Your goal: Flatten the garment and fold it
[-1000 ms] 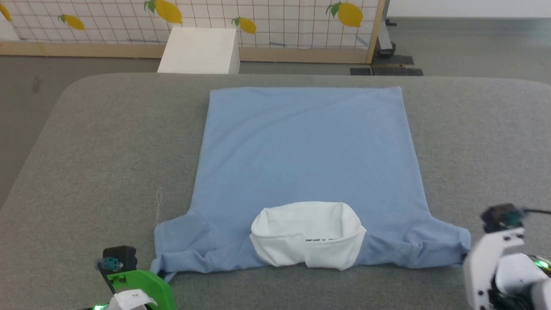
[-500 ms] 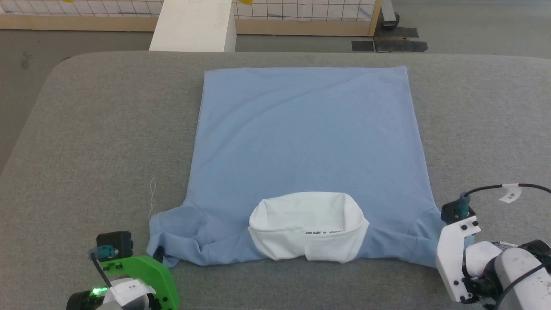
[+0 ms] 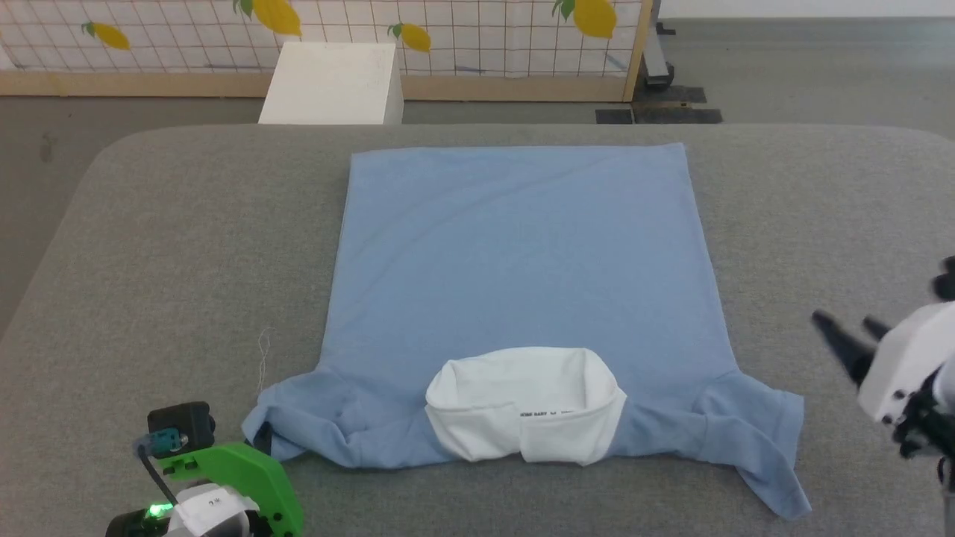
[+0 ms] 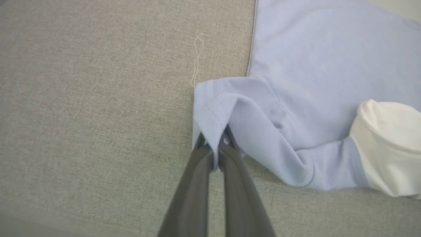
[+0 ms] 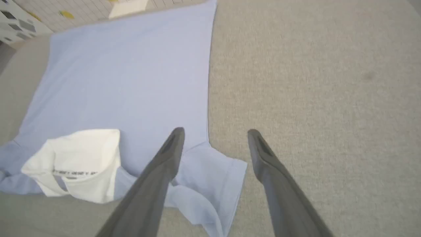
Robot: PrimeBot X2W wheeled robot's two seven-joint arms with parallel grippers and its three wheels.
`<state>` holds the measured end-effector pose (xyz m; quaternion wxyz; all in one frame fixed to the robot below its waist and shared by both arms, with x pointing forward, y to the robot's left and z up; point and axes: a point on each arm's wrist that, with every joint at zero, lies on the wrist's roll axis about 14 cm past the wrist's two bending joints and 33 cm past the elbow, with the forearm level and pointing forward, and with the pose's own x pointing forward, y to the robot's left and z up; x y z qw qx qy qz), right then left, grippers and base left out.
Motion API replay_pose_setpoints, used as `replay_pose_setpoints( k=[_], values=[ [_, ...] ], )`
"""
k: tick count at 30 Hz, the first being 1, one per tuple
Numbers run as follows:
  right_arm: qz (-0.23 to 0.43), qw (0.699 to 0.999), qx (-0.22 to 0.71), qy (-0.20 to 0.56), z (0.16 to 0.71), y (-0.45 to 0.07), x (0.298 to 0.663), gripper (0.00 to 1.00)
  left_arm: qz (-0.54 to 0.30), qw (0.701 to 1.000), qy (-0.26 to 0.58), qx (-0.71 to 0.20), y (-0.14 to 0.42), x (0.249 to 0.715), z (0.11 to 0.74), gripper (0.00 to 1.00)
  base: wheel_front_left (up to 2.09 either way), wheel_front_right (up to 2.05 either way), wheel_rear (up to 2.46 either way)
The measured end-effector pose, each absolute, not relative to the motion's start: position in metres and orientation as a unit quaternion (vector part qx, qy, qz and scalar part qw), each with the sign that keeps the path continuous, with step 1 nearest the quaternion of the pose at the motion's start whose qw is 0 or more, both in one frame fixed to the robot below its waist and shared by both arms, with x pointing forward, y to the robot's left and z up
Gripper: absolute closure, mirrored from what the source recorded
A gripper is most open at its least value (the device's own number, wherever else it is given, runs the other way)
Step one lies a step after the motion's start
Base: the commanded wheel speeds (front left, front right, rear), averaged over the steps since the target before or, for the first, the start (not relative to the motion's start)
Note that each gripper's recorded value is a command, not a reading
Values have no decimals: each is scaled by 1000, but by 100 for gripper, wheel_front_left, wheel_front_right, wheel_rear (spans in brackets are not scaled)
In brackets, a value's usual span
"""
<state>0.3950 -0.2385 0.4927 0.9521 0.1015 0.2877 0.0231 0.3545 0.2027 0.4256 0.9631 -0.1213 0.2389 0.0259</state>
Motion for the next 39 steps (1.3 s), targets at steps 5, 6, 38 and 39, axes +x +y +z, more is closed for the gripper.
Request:
replay_pose_setpoints(
  k=[5,6,38,39],
  values=[
    [-13,978,123,171,529,-250,413,0,21,965,229,-127,198,358,430,100,0,0,0],
    [-14,980,123,158,532,-248,418,0,20,965,227,-128,197,359,431,100,0,0,0],
    [11,930,-76,360,423,-203,679,0,62,956,226,-174,198,410,382,100,0,0,0],
    [15,923,-88,375,410,-199,680,0,64,956,230,-172,199,409,380,100,0,0,0]
  ],
)
